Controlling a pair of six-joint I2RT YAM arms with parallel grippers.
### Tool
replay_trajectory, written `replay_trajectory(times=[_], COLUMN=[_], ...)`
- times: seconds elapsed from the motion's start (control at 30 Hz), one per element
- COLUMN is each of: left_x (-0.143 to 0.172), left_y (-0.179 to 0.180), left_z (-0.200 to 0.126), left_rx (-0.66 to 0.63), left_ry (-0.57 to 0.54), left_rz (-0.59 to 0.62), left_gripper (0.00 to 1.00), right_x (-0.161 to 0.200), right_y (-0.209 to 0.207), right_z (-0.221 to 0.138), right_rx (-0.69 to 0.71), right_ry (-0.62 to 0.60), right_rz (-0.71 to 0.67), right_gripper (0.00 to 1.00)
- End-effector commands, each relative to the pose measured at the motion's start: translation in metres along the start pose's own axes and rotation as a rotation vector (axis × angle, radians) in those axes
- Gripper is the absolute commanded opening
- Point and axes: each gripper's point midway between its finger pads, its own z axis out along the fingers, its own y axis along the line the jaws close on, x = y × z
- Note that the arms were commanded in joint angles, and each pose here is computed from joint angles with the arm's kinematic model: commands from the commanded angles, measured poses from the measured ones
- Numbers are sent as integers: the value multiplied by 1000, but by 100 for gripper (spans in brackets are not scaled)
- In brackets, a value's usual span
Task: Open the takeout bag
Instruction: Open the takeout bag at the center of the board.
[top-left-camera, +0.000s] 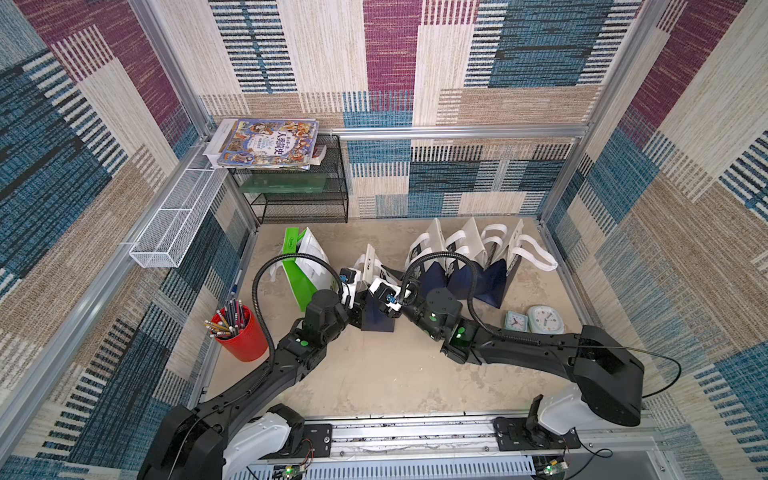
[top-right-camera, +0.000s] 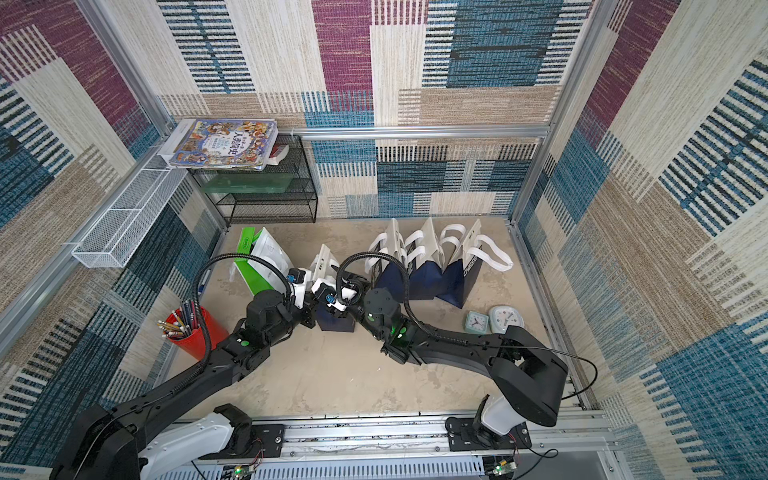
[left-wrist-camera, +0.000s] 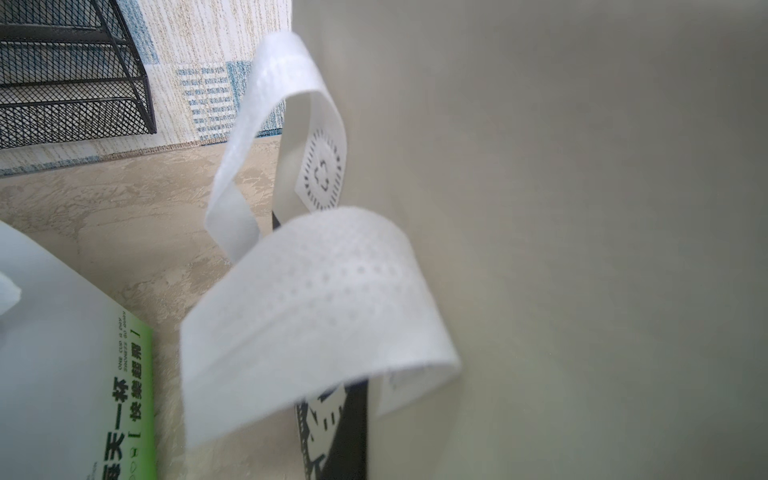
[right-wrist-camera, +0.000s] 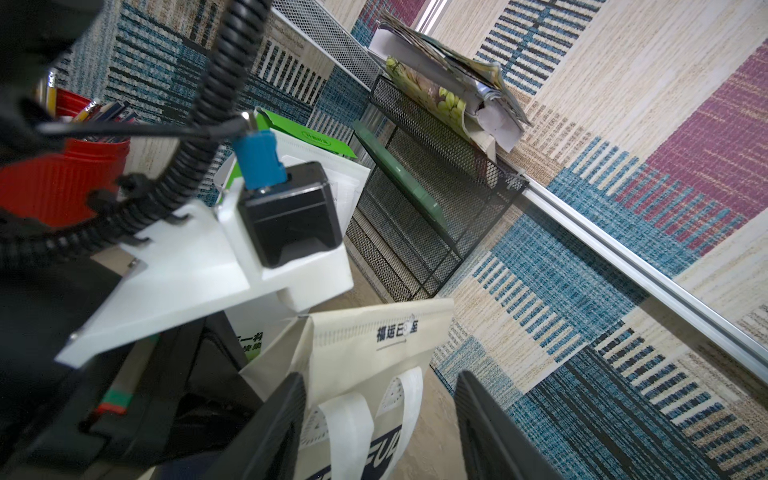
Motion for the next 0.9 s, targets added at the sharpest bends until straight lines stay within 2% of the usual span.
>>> replay_trajectory(times=[0.0, 0.37, 0.87], left_x=[7, 10, 9], left_y=[-2, -2, -2], left_z=[-1, -3, -6], left_rx=[16, 12, 16], left_ry=[27, 40, 36], left_rz=[31, 56, 79], left_gripper=[0, 0, 0], right_x=[-5, -4, 2], right_y=[-9, -11, -7], right_z=[3, 13, 29], right_rx=[39, 61, 72], right_ry=[-8, 11, 43], right_rz=[5, 1, -30], right_gripper=[60, 52, 26])
